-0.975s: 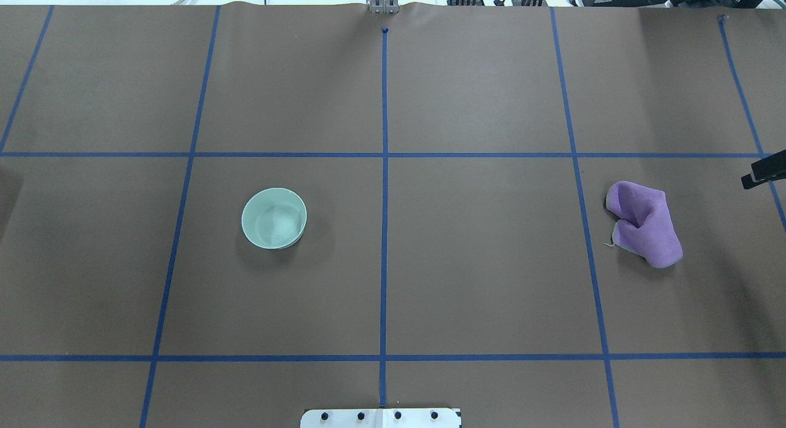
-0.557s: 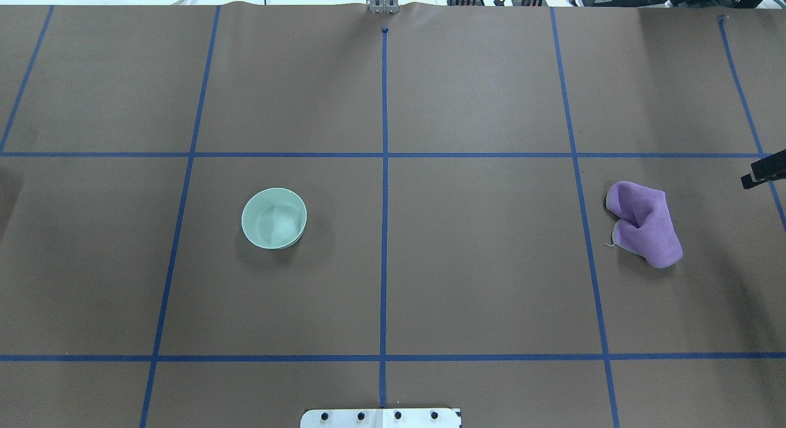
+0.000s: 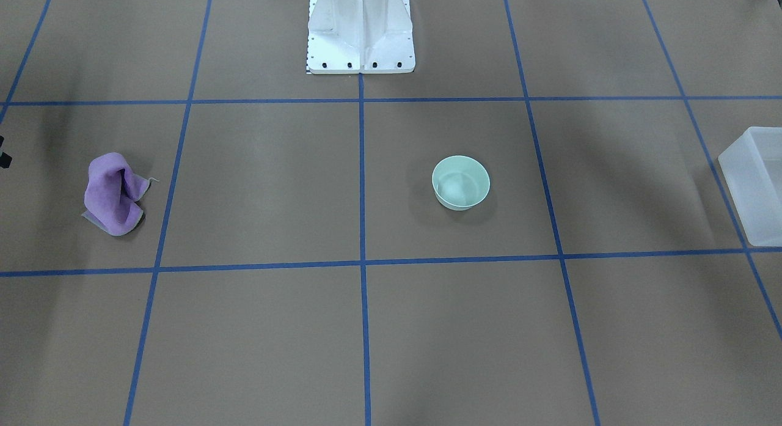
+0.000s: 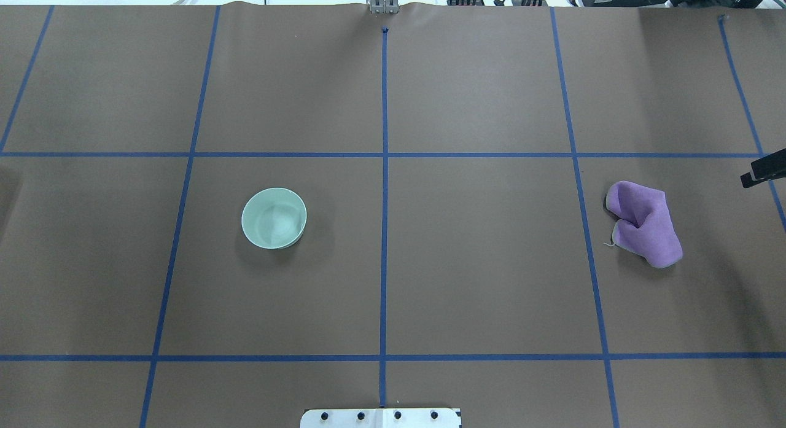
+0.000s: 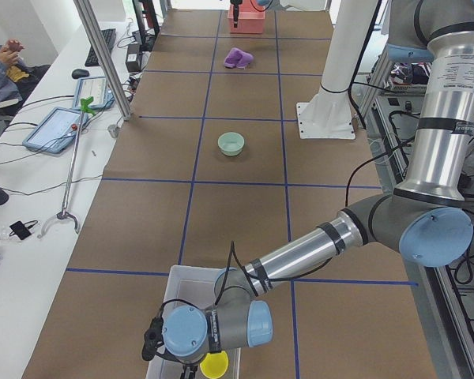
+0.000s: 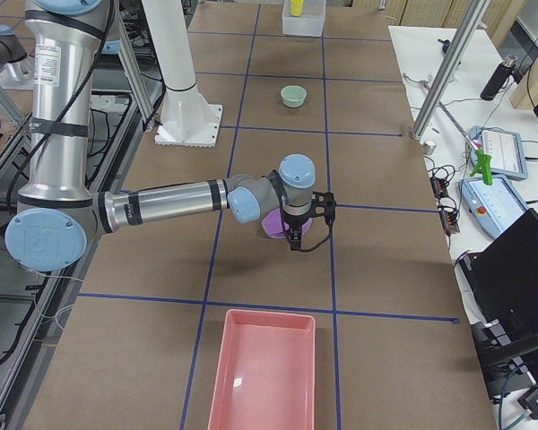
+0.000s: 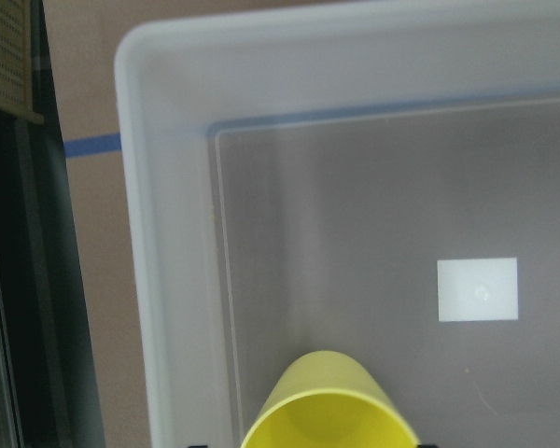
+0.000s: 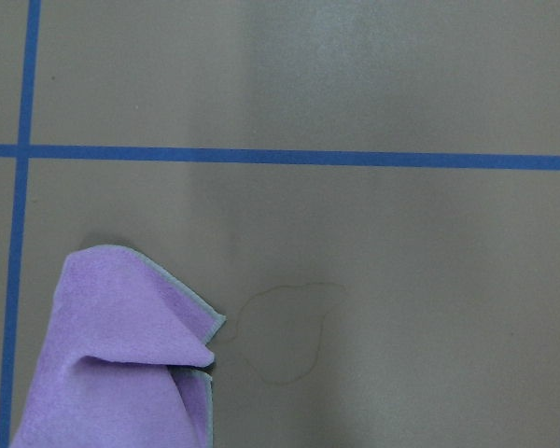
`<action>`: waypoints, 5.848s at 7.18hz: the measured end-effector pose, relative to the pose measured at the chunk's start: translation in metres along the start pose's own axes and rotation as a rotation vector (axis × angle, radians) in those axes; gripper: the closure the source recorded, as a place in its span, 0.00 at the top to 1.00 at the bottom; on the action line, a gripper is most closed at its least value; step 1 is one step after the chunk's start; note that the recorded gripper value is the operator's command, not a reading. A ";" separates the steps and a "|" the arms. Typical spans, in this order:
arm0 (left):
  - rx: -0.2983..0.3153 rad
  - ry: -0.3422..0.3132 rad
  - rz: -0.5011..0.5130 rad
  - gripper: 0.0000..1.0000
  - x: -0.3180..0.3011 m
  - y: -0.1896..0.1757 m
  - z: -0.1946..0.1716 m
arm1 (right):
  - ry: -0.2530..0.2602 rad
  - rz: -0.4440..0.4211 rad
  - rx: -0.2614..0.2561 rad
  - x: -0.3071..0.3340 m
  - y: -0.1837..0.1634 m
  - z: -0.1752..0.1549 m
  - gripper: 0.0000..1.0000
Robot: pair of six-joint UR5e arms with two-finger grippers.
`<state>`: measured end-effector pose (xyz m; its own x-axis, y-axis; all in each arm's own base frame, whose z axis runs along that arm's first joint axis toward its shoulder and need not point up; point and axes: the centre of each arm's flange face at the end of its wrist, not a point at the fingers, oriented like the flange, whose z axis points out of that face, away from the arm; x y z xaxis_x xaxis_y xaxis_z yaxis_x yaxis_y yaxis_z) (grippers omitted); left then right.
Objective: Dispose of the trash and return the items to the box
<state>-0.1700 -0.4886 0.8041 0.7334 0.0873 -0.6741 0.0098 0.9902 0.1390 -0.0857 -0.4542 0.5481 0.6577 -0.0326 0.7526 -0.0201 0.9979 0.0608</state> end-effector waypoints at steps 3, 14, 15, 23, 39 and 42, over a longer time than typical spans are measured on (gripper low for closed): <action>0.092 0.077 -0.169 0.92 0.141 -0.018 -0.072 | -0.019 0.029 -0.010 -0.023 0.004 0.013 1.00; -0.002 0.143 -0.485 0.94 0.600 -0.016 -0.014 | -0.014 0.141 0.010 -0.136 0.029 0.096 0.00; -0.009 0.148 -0.496 0.94 0.634 -0.011 -0.003 | -0.020 0.130 0.005 -0.134 0.029 0.093 0.00; -0.022 0.098 -0.497 0.53 0.773 0.006 0.083 | -0.049 0.026 0.104 0.057 -0.004 -0.085 0.00; 0.005 0.210 -0.302 0.00 0.465 -0.061 -0.065 | 0.147 -0.219 -0.059 0.356 0.103 -0.034 1.00; 0.042 0.143 -0.103 0.00 0.233 -0.037 -0.053 | 0.101 -0.179 0.032 0.323 0.080 -0.059 1.00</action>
<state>-0.0355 -0.4993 0.6033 0.6234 0.0035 -0.7819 0.1099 0.9897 0.0920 0.1692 -0.3814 0.7575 0.7253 -0.2015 0.6582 0.0807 0.9745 0.2094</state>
